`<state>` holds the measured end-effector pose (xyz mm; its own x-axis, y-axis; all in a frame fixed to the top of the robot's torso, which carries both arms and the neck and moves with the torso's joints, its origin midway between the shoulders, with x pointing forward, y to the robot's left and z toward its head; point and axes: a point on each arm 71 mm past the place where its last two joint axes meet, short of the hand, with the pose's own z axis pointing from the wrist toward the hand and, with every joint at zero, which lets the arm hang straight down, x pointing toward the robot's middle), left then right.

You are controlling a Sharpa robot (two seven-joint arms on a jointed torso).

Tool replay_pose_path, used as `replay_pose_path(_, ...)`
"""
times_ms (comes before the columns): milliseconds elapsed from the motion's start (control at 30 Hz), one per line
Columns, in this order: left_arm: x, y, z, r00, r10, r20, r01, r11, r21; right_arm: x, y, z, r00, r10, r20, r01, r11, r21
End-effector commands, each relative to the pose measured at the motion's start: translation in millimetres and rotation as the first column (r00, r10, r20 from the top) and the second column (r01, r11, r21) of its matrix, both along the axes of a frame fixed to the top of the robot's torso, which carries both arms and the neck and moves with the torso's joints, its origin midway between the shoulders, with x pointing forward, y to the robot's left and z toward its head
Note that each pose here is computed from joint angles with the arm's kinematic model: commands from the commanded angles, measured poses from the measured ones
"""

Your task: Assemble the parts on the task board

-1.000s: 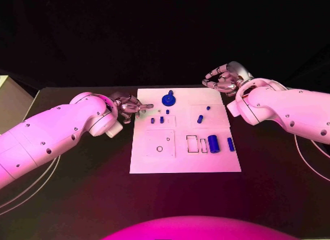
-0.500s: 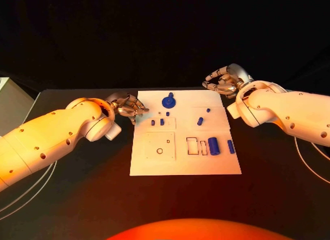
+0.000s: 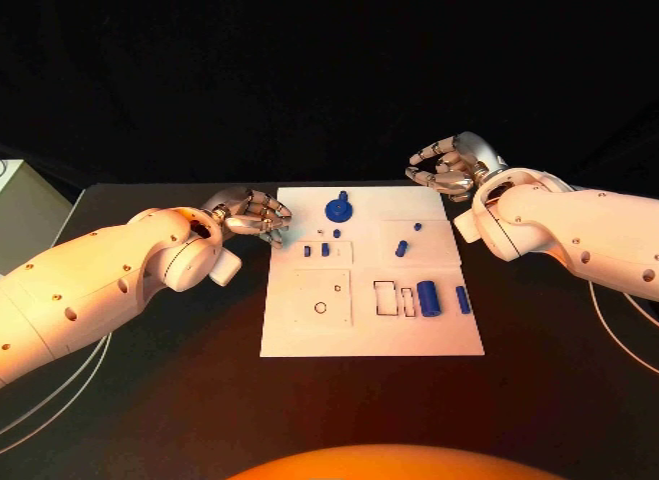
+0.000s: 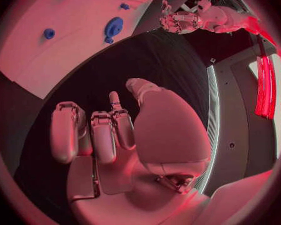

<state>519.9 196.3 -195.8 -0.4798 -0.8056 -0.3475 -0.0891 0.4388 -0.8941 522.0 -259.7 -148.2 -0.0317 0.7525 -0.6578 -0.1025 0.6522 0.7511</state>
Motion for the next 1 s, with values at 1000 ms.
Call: replay_pose_path(1000,-10.0,-26.2,-10.2,0.993,-0.076,-0.089,0.104,0.922,0.374,-0.3,3,-3.8,0.999,0.039,0.012,-0.039,0.999,0.001)
